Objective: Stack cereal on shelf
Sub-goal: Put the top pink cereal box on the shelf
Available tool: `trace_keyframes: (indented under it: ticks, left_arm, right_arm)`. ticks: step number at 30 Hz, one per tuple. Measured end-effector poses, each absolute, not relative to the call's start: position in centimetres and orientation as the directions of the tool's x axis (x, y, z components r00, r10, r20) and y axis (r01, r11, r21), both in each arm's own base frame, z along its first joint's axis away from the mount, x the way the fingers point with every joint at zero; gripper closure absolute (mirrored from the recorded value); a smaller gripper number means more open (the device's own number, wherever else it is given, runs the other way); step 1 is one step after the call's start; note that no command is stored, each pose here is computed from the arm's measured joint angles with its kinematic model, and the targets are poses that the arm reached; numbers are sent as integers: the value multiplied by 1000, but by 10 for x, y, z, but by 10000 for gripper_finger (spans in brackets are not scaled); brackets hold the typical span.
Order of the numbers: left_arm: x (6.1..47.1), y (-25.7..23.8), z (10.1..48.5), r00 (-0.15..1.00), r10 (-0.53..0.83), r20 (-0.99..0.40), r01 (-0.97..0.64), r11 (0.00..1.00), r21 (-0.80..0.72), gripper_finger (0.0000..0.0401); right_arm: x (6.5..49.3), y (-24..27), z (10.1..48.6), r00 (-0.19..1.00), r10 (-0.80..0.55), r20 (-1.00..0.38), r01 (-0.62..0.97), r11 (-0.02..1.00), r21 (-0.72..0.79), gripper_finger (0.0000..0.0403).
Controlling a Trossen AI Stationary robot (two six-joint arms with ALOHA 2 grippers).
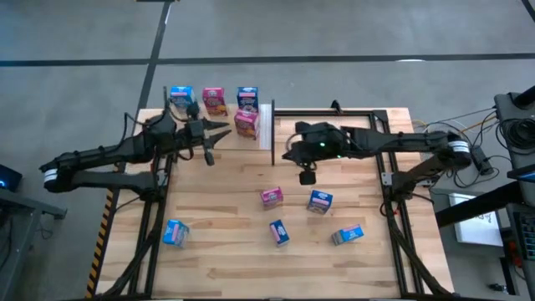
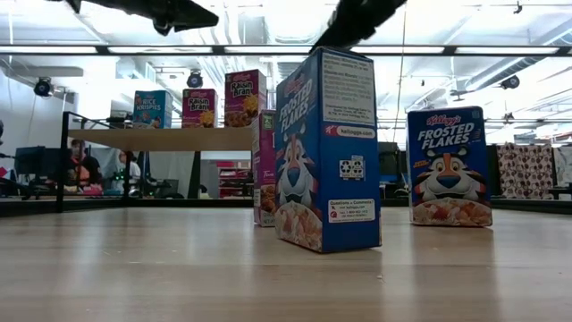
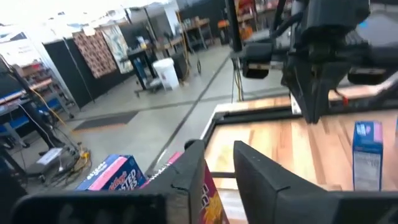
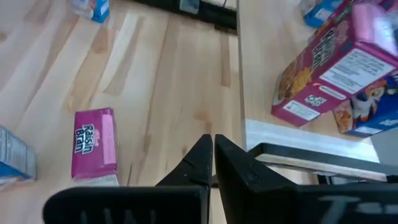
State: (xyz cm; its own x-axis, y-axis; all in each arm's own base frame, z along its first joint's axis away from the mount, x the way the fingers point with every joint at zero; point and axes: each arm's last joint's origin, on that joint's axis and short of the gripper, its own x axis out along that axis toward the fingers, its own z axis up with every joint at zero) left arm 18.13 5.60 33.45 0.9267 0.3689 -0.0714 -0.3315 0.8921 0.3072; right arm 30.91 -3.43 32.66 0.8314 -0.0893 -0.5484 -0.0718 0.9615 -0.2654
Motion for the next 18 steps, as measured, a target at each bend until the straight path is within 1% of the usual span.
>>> trace_keyframes:
  ticks: [6, 11, 18]
  left_arm:
    - [200, 62, 346, 912, 367, -185, -288, 892, 349, 281]
    - [214, 66, 350, 893, 365, -265, -249, 889, 385, 253]
    - [221, 75, 351, 873, 387, -296, -226, 860, 457, 230]
  right_arm:
    - [284, -31, 308, 891, -91, -445, -51, 953, -297, 394]
    - [263, -29, 300, 929, -96, -357, -28, 945, -327, 394]
    - [238, -26, 297, 968, -100, -231, 10, 931, -364, 394]
